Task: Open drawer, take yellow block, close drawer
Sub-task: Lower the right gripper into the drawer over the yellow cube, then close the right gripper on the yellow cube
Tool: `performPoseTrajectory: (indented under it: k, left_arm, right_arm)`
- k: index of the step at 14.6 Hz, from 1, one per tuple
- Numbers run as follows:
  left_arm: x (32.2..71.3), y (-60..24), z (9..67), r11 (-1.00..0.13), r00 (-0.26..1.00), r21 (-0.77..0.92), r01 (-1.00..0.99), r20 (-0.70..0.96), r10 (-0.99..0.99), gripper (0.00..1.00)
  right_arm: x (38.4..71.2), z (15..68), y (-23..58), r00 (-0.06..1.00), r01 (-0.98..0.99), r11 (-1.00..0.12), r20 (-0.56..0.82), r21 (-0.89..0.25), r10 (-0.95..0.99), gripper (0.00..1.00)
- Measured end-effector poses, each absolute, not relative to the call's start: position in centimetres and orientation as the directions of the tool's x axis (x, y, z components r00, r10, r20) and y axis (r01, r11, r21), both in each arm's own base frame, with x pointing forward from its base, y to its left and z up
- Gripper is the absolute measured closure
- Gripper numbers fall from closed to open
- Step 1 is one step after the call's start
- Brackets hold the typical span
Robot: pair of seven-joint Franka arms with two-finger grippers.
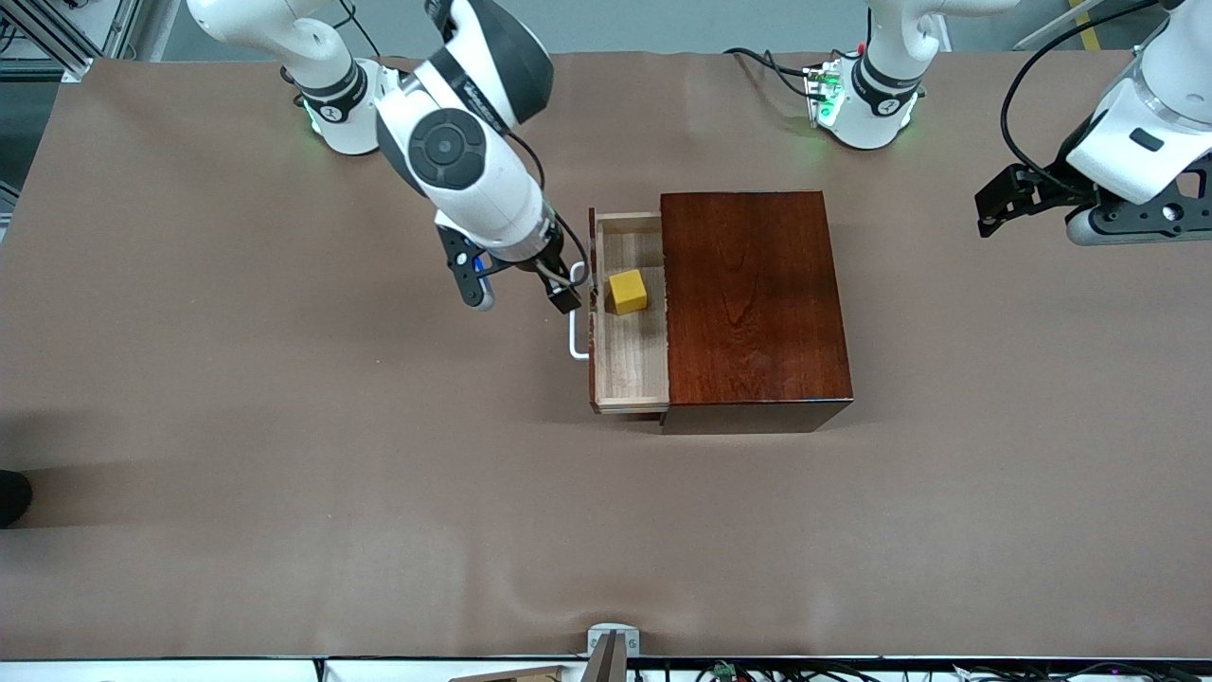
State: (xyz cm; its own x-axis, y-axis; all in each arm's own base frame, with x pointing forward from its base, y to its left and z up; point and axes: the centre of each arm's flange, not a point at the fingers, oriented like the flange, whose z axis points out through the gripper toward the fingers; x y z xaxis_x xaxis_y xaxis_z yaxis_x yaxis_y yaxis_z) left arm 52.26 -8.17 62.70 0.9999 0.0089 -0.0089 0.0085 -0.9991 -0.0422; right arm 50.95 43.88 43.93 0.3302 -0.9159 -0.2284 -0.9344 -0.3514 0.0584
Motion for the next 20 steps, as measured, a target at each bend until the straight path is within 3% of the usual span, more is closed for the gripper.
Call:
performPoseTrajectory:
  k: [10, 20]
  left_arm:
    - [52.2, -8.2, 62.6, -0.999, 1.000, -0.043, 0.008, -0.011, 0.008, 0.00]
    - [52.3, -8.0, 62.6, -0.999, 1.000, -0.043, 0.012, -0.010, 0.013, 0.00]
  right_arm:
    - [47.4, 37.9, 50.6, 0.224, -0.968, -0.240, -0.181, 0.070, -0.958, 0.00]
    - [45.8, 33.2, 53.1, 0.211, -0.971, -0.224, -0.146, 0.079, -0.966, 0.00]
